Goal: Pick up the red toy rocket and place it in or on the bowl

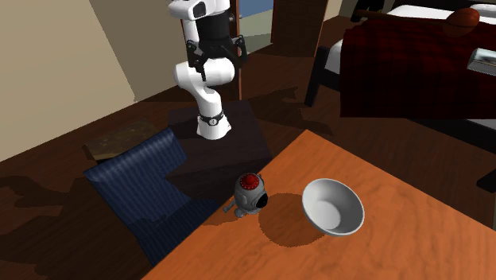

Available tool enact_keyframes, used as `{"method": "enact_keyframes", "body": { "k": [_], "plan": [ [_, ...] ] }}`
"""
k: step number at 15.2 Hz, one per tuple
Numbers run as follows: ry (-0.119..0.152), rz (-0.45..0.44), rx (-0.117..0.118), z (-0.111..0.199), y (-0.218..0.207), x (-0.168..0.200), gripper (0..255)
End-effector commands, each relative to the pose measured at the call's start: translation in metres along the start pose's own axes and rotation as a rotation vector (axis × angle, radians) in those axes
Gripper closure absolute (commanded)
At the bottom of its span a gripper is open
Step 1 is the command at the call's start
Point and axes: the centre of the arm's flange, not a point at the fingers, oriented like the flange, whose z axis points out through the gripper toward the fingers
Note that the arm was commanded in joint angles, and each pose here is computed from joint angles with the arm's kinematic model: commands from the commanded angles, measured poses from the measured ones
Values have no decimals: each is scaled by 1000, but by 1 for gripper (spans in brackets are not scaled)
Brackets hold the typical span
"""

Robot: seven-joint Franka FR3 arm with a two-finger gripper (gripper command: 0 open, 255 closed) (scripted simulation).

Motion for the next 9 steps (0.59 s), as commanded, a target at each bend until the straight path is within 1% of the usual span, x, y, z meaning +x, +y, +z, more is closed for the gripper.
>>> {"method": "enact_keyframes", "body": {
  "k": [1, 9],
  "plan": [
    [0, 0, 0, 0, 0, 0, 0],
    [36, 276, 8, 95, -33, 27, 0]
  ]
}}
